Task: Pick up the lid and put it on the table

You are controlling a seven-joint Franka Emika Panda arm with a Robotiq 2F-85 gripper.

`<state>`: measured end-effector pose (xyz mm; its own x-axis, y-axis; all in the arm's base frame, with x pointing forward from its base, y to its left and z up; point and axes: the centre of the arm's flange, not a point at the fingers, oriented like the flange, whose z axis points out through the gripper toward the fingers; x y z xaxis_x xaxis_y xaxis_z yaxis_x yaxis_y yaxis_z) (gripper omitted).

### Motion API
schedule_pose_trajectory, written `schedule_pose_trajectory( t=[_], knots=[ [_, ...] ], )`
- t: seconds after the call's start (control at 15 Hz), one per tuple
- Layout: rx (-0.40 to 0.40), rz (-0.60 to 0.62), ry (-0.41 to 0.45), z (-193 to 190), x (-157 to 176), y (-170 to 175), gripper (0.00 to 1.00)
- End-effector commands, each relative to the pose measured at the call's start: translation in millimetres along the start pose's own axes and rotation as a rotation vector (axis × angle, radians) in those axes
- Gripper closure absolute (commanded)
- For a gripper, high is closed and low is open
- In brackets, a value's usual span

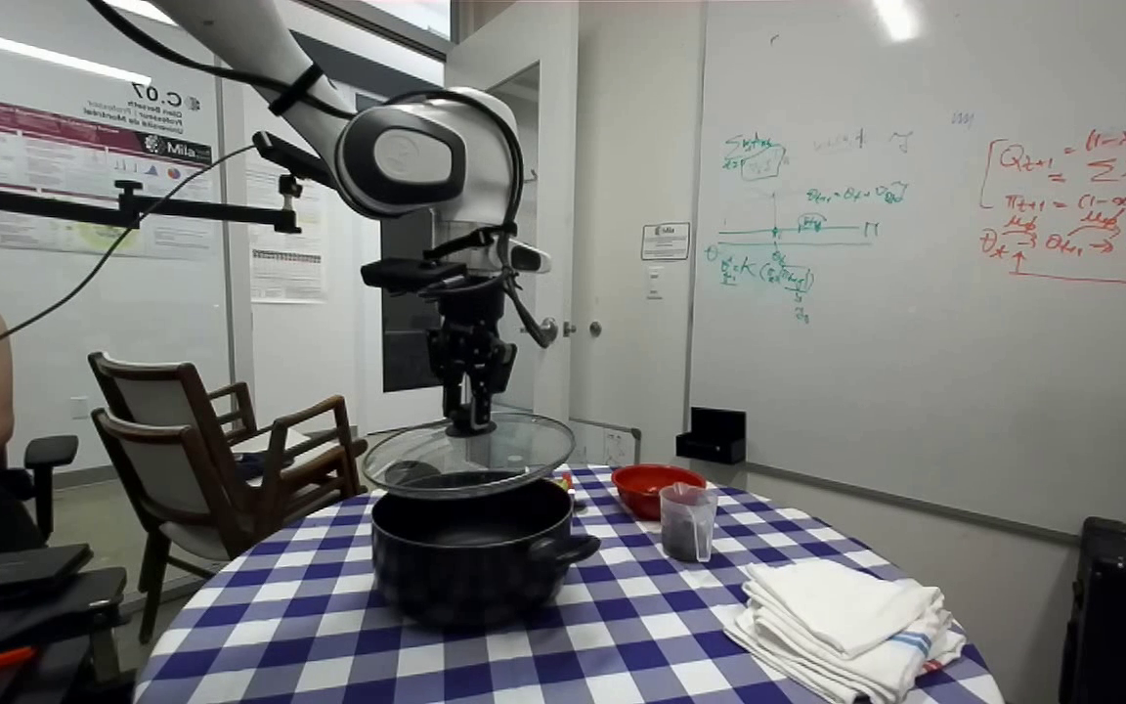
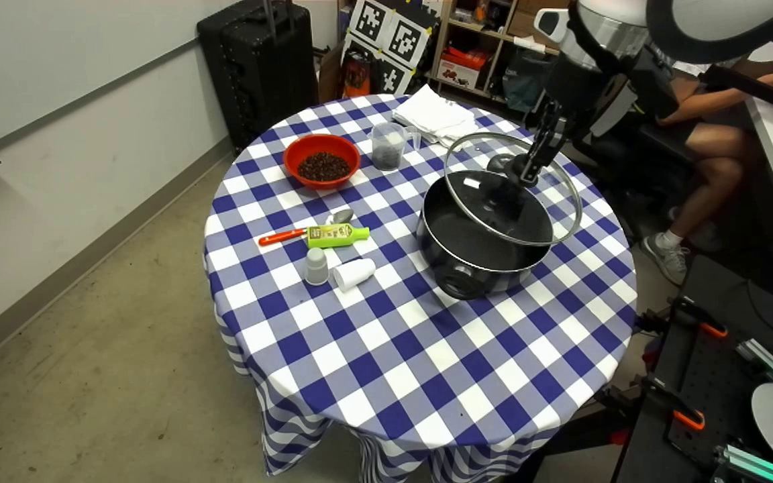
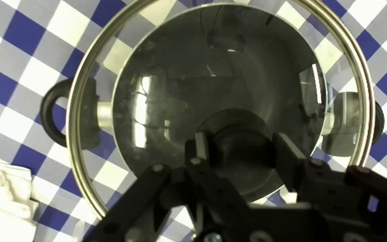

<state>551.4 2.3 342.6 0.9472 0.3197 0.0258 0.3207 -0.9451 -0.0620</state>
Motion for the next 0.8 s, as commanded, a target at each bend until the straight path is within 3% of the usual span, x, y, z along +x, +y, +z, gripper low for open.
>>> schedule_pose_trajectory(
  t=[0.0, 0.27, 0.73],
  knots=[
    [-0.021, 0.108, 0.002, -13.2, -66.3, 15.7, 0.75],
    [-0.005, 0.283, -0.038, 0.4, -130.9, 43.9, 0.75],
    [0.038, 0.582, -0.028, 36.4, -230.8, 73.7, 0.75]
  ],
)
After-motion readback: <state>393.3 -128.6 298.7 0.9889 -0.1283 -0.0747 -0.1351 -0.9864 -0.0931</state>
